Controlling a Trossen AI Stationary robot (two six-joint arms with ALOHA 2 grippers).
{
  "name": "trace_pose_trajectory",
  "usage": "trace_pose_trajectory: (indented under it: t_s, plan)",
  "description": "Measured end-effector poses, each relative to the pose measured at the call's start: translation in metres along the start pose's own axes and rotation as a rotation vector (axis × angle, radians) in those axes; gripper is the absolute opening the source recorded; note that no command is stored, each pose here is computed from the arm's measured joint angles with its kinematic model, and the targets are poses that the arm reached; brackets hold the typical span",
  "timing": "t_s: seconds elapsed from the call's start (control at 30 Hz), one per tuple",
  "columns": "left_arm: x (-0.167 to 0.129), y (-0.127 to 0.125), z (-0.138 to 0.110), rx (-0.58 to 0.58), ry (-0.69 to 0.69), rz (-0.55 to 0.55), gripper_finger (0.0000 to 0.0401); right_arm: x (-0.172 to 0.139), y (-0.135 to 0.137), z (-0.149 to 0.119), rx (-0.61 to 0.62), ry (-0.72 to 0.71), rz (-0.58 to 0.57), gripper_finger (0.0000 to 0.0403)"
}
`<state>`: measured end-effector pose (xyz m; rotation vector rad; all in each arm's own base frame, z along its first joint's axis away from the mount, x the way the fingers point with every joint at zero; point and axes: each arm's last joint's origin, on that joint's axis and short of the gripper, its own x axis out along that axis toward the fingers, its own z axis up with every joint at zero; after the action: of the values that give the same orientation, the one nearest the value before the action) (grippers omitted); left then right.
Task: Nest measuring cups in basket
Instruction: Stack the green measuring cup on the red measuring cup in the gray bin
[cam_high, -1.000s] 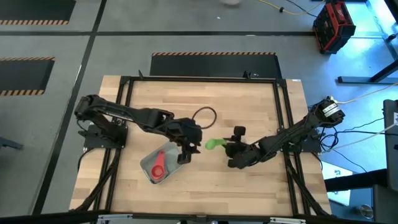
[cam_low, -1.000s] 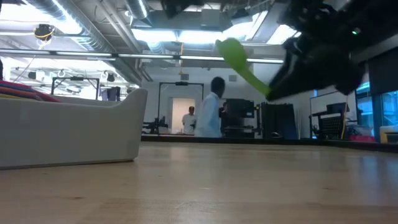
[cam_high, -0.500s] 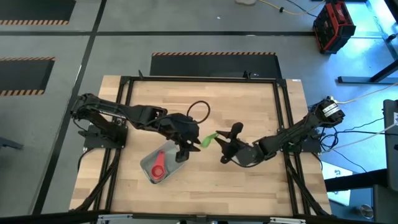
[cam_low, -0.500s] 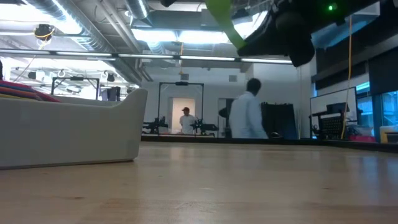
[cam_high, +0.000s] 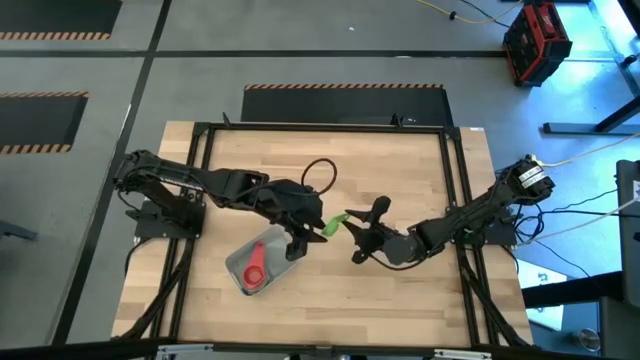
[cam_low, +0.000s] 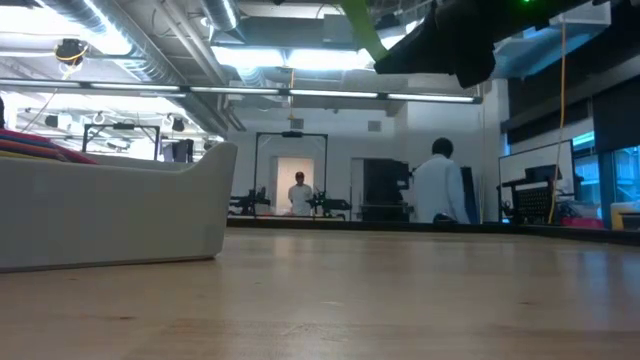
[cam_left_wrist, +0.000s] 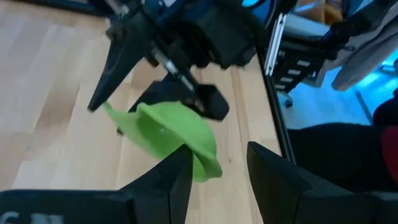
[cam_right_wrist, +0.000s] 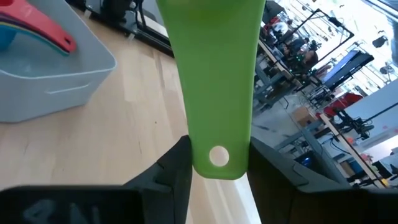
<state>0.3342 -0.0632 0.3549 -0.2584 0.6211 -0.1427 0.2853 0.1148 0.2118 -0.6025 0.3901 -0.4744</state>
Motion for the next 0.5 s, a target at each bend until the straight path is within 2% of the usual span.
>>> trace_pose_trajectory:
  t_s: [0.5]
  plan:
    - [0.0002, -0.0014, 0.0049, -0.005, -0.051, -0.011, 0.0136, 0.0062, -0.0058, 0.0014, 0.041, -0.007, -0.025, 0.0135]
